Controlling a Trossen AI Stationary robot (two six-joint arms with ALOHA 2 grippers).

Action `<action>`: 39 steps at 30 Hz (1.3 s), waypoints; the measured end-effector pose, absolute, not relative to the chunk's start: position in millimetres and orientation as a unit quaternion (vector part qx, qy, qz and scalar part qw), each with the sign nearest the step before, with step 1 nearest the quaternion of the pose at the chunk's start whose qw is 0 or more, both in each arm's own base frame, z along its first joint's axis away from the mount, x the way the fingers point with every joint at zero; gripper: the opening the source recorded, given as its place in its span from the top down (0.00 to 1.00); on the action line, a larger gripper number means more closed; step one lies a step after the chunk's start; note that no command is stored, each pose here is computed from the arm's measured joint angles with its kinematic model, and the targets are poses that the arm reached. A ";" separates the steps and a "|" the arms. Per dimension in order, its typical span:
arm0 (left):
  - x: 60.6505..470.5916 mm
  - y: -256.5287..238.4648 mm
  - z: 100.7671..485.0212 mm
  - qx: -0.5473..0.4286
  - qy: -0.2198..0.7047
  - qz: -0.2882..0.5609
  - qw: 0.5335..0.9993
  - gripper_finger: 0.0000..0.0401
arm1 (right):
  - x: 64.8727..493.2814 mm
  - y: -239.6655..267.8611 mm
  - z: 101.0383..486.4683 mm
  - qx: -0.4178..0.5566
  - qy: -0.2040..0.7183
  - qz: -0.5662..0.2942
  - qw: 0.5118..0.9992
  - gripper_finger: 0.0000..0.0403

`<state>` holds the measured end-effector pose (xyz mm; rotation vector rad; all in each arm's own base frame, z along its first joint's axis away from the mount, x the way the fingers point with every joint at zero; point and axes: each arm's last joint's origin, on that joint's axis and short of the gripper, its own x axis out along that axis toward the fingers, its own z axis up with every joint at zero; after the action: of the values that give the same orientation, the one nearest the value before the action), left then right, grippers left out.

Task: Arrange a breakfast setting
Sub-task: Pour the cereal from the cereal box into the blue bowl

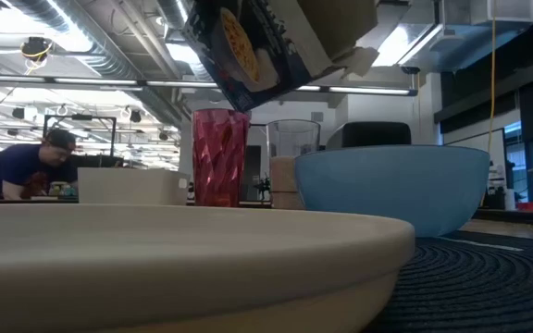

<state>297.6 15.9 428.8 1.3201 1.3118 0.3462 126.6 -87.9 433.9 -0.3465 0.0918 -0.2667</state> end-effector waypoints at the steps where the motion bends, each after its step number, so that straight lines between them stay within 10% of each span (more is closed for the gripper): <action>1: 298.3 15.9 428.5 0.566 0.562 0.149 0.584 0.71 | 126.6 -87.9 433.6 -0.172 0.047 -0.132 0.975 0.87; 39: 327.8 7.8 421.2 0.631 0.545 0.135 0.535 0.71 | 126.1 -87.5 426.9 -0.166 0.079 -0.124 0.975 0.87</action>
<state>327.8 7.8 421.2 1.5032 1.2992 0.3216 126.1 -87.5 426.9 -0.3351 0.1595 -0.2507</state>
